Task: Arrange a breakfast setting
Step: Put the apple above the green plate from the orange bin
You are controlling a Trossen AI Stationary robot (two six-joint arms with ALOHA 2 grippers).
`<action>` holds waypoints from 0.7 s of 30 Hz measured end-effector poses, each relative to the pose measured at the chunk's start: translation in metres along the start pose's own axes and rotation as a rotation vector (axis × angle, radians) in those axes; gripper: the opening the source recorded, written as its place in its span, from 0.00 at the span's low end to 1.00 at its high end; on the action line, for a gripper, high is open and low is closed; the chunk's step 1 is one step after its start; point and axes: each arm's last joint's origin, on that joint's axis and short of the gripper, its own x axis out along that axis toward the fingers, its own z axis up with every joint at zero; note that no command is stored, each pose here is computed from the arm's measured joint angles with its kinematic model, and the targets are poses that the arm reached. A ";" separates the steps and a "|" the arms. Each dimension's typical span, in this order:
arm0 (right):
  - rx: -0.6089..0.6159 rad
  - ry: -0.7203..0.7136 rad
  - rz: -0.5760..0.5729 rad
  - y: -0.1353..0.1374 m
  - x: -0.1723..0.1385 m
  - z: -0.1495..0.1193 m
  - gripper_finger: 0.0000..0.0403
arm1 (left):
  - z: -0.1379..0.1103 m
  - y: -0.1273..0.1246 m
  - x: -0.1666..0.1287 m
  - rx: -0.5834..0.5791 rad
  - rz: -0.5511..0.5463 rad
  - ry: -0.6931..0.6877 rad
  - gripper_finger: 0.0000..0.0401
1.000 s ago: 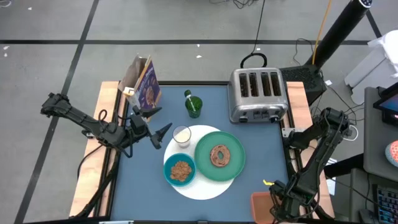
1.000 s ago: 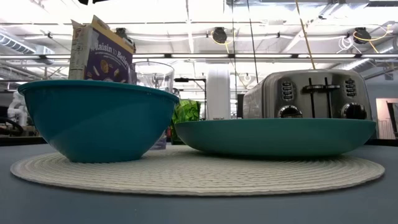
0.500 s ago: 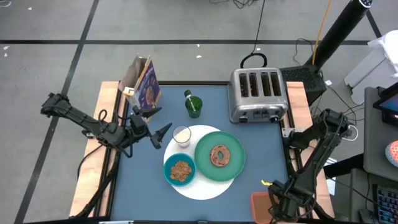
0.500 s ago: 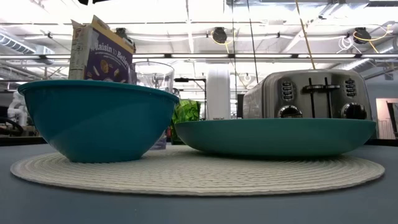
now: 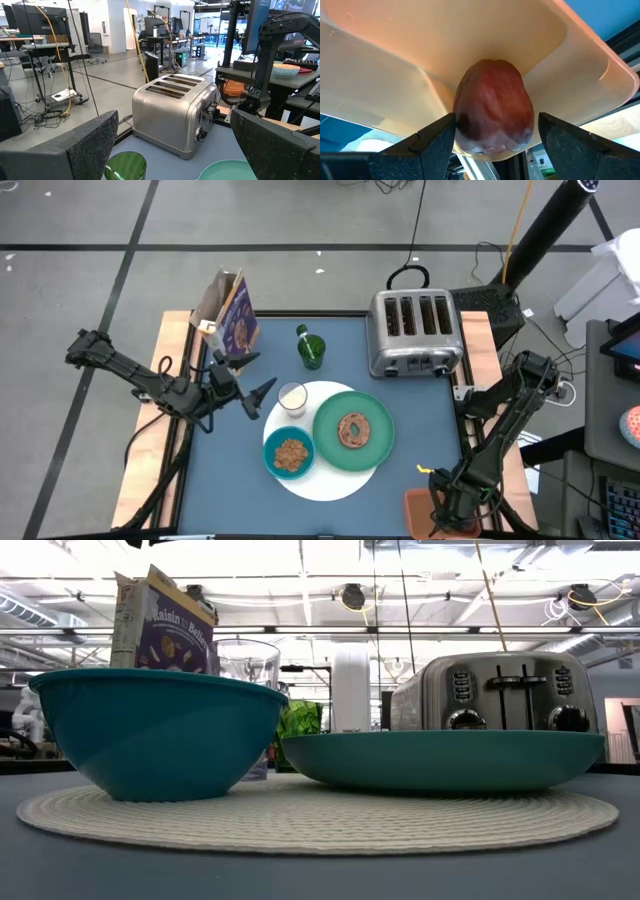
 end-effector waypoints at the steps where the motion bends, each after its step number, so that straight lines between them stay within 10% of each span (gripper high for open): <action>1: 0.001 0.000 -0.001 0.000 0.000 0.000 0.68 | 0.000 0.000 0.000 0.000 0.000 0.000 0.97; 21: -0.051 0.005 0.004 0.001 0.001 0.000 0.78 | 0.000 0.000 0.000 0.001 0.000 0.000 0.97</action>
